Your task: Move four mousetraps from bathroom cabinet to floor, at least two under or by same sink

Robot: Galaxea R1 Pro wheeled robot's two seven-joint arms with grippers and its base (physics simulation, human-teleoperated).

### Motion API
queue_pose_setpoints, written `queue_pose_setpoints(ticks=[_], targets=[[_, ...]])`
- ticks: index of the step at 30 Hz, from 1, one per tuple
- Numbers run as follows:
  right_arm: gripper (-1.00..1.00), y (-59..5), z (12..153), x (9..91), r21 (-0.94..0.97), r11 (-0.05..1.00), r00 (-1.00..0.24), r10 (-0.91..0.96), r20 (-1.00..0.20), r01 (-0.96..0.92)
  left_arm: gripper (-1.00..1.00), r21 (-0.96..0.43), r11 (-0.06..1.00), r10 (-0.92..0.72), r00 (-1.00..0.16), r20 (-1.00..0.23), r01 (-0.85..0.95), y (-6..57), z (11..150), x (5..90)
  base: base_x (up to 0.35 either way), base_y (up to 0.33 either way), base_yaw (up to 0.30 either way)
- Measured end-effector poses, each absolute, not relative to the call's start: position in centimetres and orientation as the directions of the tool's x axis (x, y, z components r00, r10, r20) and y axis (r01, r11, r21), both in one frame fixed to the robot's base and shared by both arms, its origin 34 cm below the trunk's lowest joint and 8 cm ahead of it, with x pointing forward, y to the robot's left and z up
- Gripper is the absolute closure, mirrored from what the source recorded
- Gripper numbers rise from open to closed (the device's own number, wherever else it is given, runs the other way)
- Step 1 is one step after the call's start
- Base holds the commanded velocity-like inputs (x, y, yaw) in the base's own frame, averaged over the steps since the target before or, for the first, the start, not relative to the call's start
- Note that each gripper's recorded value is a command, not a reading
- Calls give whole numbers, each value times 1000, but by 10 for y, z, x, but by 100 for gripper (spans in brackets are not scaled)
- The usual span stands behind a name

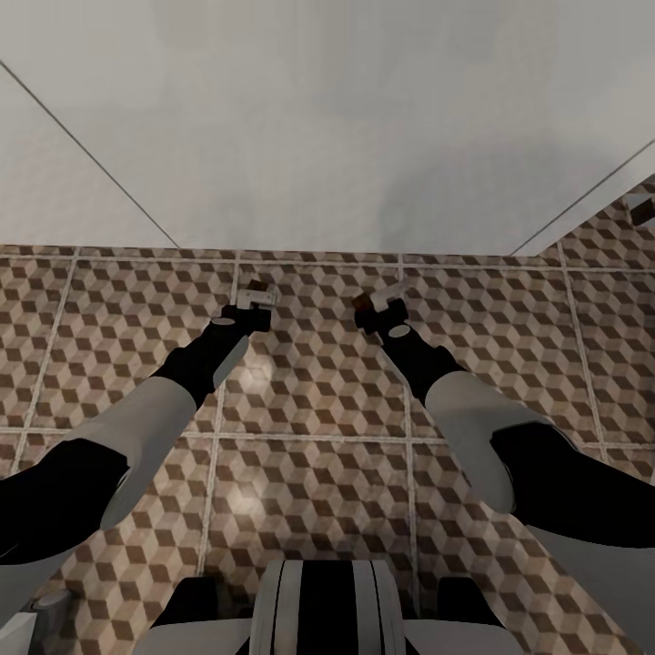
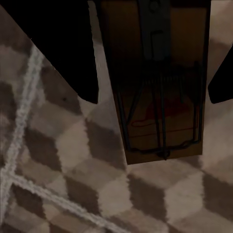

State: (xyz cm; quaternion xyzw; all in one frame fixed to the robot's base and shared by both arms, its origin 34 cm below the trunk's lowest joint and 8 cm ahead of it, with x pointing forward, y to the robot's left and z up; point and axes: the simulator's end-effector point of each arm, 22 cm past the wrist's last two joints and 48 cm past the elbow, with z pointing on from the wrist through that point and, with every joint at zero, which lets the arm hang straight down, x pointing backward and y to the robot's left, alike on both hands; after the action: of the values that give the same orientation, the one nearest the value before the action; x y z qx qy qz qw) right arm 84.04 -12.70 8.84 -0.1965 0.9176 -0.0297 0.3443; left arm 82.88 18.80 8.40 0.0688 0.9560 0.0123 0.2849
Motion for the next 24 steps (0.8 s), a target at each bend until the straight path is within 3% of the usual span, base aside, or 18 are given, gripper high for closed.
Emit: queue_pose_setpoints(ticks=[24], targets=[[-100,-126,91,843,-189,921,-676,-379,-632,-339,100,63,990,139,-829,-543,125,188,84,829,0,0,0]])
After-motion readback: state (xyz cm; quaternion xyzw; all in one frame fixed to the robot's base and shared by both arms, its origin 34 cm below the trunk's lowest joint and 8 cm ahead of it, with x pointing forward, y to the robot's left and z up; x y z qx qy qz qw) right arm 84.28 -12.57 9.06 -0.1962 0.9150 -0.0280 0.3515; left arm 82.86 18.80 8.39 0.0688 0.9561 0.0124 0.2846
